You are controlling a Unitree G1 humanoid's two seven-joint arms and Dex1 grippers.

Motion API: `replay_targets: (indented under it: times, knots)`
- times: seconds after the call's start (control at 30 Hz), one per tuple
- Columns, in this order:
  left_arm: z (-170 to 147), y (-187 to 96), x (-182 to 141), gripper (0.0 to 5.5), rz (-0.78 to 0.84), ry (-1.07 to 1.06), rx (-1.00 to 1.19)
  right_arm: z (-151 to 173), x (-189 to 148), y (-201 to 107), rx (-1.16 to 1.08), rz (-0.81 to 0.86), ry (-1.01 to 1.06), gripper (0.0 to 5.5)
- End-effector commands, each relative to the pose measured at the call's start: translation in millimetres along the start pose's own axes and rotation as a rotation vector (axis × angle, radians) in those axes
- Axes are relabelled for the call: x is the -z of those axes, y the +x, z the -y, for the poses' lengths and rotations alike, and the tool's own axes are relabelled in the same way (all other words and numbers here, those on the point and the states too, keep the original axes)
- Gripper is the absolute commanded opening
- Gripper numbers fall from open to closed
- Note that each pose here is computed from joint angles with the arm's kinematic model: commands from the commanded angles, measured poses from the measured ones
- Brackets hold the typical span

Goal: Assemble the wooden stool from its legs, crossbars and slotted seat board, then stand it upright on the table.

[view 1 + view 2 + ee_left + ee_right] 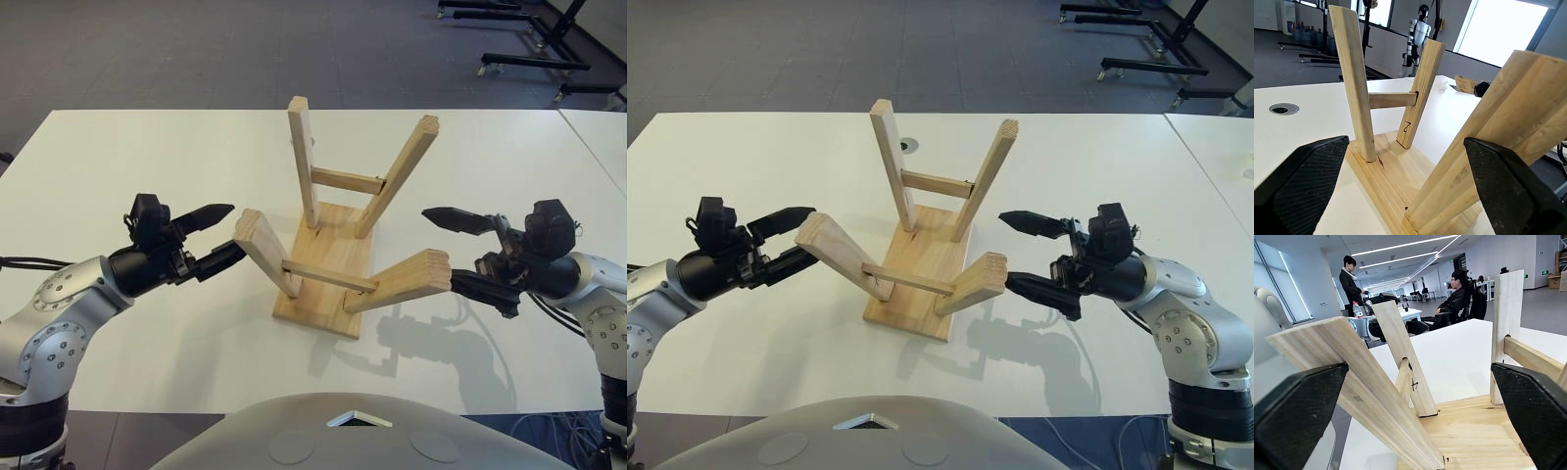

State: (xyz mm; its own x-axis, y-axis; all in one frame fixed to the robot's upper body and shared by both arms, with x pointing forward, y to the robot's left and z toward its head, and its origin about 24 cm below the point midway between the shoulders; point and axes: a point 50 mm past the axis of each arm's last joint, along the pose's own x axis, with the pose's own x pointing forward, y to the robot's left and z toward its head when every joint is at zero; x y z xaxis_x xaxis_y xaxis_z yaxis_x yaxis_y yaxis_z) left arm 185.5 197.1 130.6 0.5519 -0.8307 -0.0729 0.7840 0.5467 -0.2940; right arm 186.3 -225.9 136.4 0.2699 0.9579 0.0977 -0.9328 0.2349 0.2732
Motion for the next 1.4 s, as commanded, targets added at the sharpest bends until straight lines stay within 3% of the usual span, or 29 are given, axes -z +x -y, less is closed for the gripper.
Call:
replay_targets:
  times: [0.03,0.23,0.5,0.77,0.83,0.93,1.1,1.27,1.4]
  knots:
    - [63.3,28.0,18.0,4.35,-0.075,-0.072,0.38,-3.1,6.2,18.3,-0.003,-0.12,-0.023,5.37]
    - [44.3,6.5,12.7,4.35,-0.048,-0.029,0.231,2.9,17.9,-9.6,0.176,-0.227,-0.038,5.37]
    - [14.8,-4.7,-3.9,4.35,-0.006,0.074,0.098,13.3,19.0,-10.9,0.242,-0.2,-0.091,5.37]
    - [-2.4,-18.9,-29.4,4.35,0.083,0.16,0.015,34.7,-5.9,-27.8,0.375,-0.122,-0.203,5.37]
    - [-5.2,-14.5,-41.9,4.35,0.154,0.185,0.013,43.0,-23.9,-22.7,0.42,-0.019,-0.243,5.37]
    - [3.5,-0.8,-64.9,4.35,0.304,0.182,0.115,32.2,-58.5,6.0,0.305,0.199,-0.269,5.37]
    - [36.0,12.8,-89.5,4.35,0.426,0.137,0.35,-4.9,-96.9,40.2,0.036,0.388,-0.264,5.37]
    - [69.9,12.5,-93.6,4.35,0.442,0.04,0.524,-34.0,-105.9,46.7,-0.126,0.39,-0.193,5.37]
    - [79.5,14.8,-88.1,4.35,0.391,-0.009,0.553,-44.2,-108.0,49.7,-0.184,0.369,-0.162,5.37]
